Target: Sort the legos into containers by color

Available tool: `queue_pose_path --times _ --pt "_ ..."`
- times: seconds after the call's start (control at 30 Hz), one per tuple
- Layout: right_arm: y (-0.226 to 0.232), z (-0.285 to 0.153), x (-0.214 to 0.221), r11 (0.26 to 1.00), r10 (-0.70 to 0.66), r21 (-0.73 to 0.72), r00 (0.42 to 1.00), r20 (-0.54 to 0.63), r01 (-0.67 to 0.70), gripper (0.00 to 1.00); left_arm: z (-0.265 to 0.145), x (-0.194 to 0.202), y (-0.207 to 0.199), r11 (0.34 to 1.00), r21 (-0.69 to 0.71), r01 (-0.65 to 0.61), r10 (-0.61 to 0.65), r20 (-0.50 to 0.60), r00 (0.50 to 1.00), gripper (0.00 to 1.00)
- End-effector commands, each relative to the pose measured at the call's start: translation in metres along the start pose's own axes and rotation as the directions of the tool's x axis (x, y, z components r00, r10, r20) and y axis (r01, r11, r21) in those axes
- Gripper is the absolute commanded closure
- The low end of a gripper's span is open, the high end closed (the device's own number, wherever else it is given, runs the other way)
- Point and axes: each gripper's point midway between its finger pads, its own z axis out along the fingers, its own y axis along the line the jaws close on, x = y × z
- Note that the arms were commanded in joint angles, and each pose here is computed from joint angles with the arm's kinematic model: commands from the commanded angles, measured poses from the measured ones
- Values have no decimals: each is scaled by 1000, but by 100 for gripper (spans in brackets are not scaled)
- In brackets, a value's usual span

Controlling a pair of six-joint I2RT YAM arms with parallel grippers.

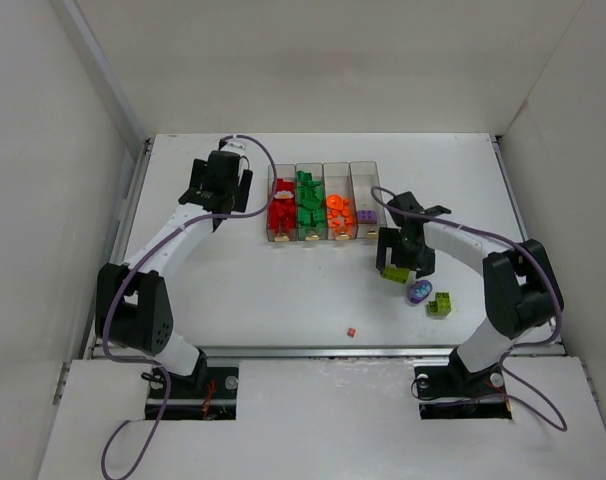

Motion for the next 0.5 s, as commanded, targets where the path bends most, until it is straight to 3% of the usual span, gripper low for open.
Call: queue_pose_path --times 0.0,0.27,0.47 --pt "15 -7 -23 995 72 -80 993 97 -64 0 -12 -12 6 1000 4 22 -22 55 998 18" --pt "16 2 -27 994 83 -85 991 105 -74 1 -12 -13 2 1000 24 21 -22 57 998 18" --pt "17 4 -25 993 82 -93 992 100 -73 11 -14 -15 4 999 23 24 -26 65 998 18"
